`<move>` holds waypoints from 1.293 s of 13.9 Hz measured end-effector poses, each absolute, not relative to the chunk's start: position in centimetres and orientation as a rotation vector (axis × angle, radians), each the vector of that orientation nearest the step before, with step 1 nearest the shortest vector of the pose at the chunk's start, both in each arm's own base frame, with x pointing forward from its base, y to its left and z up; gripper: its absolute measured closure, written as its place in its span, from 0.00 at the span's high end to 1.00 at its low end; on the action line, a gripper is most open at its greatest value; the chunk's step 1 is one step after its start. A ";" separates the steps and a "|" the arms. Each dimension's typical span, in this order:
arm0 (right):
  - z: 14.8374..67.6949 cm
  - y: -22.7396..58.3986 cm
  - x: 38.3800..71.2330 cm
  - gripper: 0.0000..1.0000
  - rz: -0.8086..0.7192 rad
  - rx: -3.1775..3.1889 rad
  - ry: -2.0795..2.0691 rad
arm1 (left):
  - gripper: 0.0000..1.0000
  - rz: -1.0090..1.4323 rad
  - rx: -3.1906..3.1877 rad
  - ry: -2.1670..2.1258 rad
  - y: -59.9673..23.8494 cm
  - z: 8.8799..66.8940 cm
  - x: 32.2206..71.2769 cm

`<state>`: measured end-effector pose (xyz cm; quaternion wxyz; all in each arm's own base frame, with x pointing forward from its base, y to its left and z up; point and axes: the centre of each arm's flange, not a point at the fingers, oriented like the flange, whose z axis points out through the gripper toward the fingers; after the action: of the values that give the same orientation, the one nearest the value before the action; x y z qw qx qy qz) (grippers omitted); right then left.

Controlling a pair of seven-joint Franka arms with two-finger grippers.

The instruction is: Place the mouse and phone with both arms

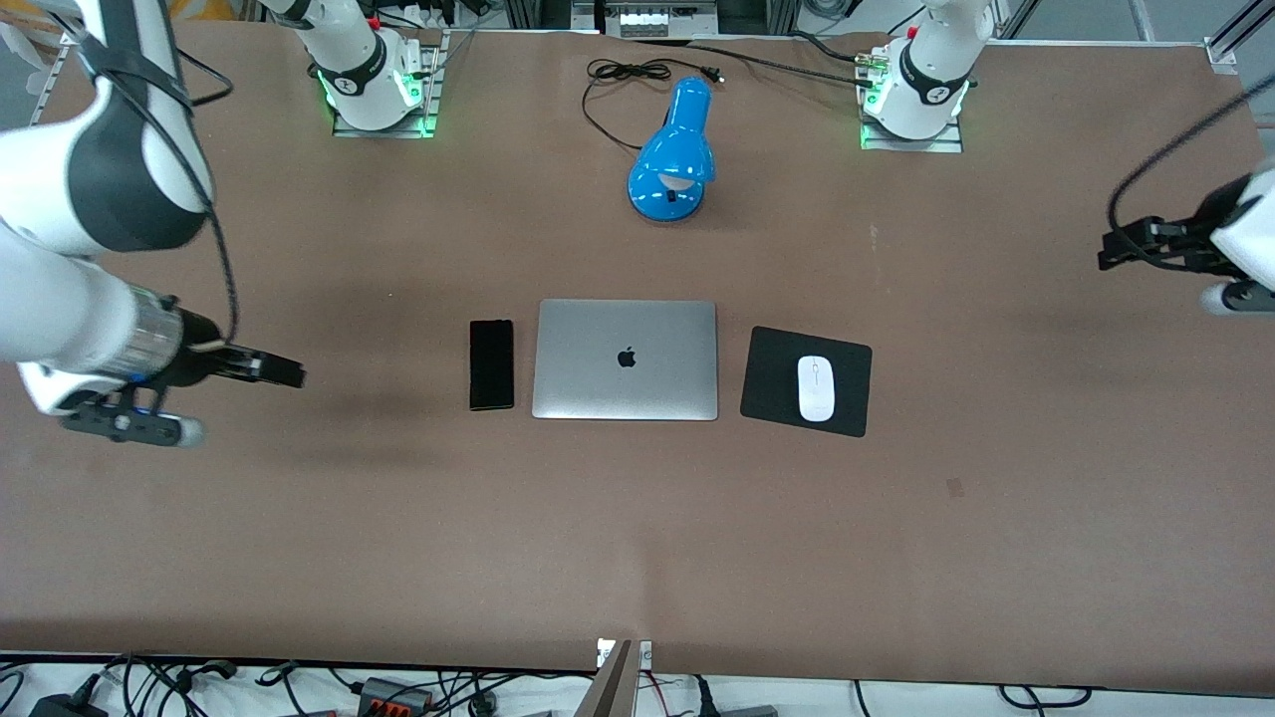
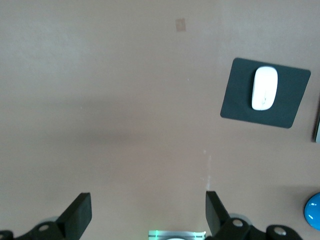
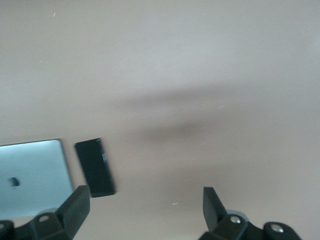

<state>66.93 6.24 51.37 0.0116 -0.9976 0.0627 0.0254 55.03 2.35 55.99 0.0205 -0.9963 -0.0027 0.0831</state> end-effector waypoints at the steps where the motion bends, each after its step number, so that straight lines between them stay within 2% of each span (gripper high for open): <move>1: 52.8 5.4 66.6 1.00 0.041 -3.131 0.158 | 1.00 0.265 -3.078 -0.019 1.6 55.3 54.1; 7: 59.2 -1.6 64.5 1.00 -0.105 -3.158 0.033 | 1.00 0.199 -3.066 0.030 -1.2 56.0 53.4; 14: 59.8 -2.4 63.8 1.00 -0.149 -3.163 -0.052 | 1.00 0.134 -3.074 0.040 -1.8 58.2 53.5; 18: 58.6 -2.6 60.5 1.00 -0.165 -3.166 -0.047 | 1.00 0.138 -3.075 0.032 -1.5 58.1 53.5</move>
<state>60.53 -2.60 58.59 -0.0148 -0.9984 -0.0149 -0.0522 53.48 -1.51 58.13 0.0318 -0.9984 0.0103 0.0449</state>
